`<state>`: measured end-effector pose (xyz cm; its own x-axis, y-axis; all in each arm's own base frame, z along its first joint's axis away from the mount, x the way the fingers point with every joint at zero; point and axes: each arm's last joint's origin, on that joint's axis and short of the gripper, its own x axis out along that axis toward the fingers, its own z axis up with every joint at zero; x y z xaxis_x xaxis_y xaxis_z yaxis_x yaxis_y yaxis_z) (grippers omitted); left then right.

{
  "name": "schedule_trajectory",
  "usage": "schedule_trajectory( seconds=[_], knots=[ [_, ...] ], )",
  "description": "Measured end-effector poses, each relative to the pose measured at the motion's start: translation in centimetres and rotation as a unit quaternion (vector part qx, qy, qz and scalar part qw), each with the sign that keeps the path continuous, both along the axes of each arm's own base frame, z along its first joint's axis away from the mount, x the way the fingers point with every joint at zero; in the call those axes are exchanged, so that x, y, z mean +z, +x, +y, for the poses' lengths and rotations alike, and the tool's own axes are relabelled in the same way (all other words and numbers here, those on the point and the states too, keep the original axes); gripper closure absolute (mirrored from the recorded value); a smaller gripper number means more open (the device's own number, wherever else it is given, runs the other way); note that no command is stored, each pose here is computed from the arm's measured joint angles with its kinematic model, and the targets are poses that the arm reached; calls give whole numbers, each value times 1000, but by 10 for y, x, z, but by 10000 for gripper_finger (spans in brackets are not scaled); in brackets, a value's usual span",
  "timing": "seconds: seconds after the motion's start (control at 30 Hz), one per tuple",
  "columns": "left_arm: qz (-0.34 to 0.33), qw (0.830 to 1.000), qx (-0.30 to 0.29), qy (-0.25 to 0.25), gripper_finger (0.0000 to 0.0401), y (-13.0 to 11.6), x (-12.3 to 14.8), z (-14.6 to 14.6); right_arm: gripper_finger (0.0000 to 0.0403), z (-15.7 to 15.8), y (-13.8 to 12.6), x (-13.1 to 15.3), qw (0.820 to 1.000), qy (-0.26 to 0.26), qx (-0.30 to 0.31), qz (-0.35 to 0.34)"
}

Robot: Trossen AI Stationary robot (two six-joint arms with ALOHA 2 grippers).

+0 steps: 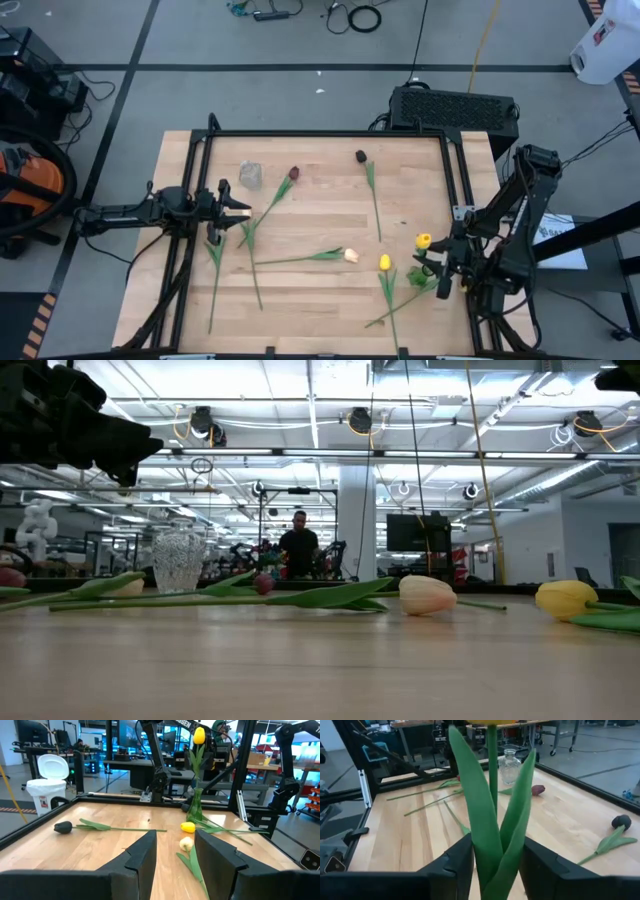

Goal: Sort flowers into vase by color
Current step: Put the top yellow flower into the transparent green vase, then put the left red flower into the transparent vase

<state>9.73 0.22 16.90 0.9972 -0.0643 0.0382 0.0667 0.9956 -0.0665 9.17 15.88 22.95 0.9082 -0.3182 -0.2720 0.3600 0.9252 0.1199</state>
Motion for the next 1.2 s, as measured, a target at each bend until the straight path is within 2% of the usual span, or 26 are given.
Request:
schedule_trajectory(
  seconds=[0.23,0.5,0.7,0.87,1.0,1.2],
  knots=[
    [0,1000,0,0,260,0,0,0,254,1,-2,17,996,4,11,85],
    [0,1000,0,0,260,0,0,0,247,1,-3,50,990,12,19,138],
    [0,1000,0,0,260,0,0,0,247,0,-7,79,972,53,31,227],
    [0,1000,0,0,260,0,0,0,247,2,-9,98,954,110,45,274],
    [0,1000,0,0,260,0,0,0,248,4,-12,105,929,195,26,312],
    [0,1000,0,0,260,0,0,0,287,10,-16,101,865,313,-51,389]
  ],
)
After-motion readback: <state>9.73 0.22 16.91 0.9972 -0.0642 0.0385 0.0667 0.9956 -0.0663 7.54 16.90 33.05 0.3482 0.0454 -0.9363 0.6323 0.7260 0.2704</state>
